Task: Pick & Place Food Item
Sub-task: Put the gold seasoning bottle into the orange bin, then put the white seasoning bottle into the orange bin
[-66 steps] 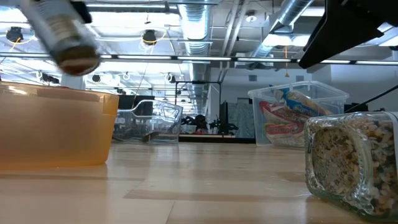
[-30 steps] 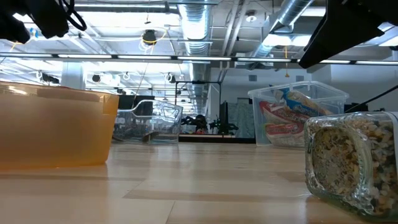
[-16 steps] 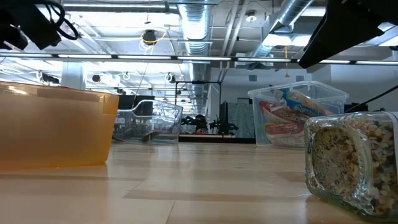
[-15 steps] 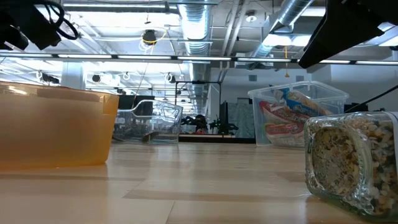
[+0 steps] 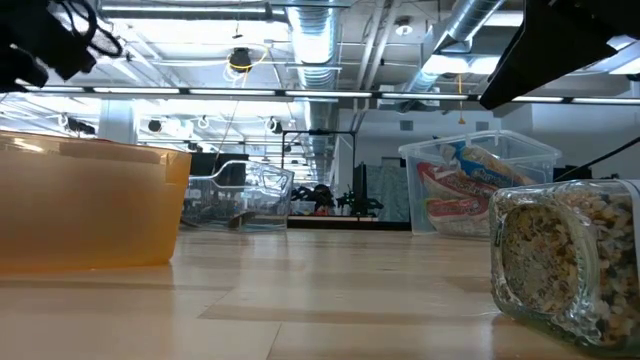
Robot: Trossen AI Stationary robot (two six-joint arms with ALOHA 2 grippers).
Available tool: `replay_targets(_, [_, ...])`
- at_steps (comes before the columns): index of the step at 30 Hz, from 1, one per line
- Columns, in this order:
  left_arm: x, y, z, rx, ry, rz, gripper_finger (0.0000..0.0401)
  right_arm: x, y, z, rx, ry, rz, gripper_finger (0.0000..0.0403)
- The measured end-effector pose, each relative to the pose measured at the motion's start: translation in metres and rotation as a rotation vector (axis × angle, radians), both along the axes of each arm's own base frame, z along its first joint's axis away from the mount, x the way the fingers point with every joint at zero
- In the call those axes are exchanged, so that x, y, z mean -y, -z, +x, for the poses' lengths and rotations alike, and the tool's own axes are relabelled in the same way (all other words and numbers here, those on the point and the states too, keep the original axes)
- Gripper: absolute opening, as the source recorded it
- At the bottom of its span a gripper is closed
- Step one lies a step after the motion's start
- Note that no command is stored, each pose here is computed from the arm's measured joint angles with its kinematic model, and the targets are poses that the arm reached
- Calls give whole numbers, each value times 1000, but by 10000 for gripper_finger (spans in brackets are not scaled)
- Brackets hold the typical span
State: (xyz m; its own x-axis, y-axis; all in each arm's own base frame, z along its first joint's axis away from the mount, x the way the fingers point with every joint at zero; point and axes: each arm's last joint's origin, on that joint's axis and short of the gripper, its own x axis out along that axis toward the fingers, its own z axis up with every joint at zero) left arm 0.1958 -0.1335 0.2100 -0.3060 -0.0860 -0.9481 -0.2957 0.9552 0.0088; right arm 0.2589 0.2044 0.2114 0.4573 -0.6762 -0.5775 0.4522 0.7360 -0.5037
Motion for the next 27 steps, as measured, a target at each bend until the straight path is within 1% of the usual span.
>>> replay_targets(2, [-2,-4,-2,24,13,1,384,0,0,0,0,0,0,388])
replay_targets(4, [-3,-8,-4,43,36,-12,387,0,0,0,0,0,0,388])
replay_targets(6, [-6,-14,-5,76,54,-25,377,0,0,0,0,0,0,388])
replay_targets(9, [-13,-24,-8,146,53,-17,359,0,0,0,1,0,1,388])
replay_targets(12, [-21,-37,-11,247,38,-21,344,0,0,0,1,0,1,388])
replay_targets(15, [-27,-51,-13,376,19,-58,334,0,0,0,0,0,0,388])
replay_targets(16, [-29,-56,-13,430,25,-81,331,0,0,0,1,0,0,388])
replay_targets(18, [-29,-69,-12,580,61,-141,326,0,0,0,1,0,0,388])
replay_targets(23, [-27,-110,-6,1057,204,-287,317,0,0,0,1,0,-1,388])
replay_targets(25, [-26,-126,-3,1240,272,-312,315,0,0,0,1,0,-1,388])
replay_targets(27, [-24,-140,-2,1407,357,-302,314,0,0,0,0,0,-1,388])
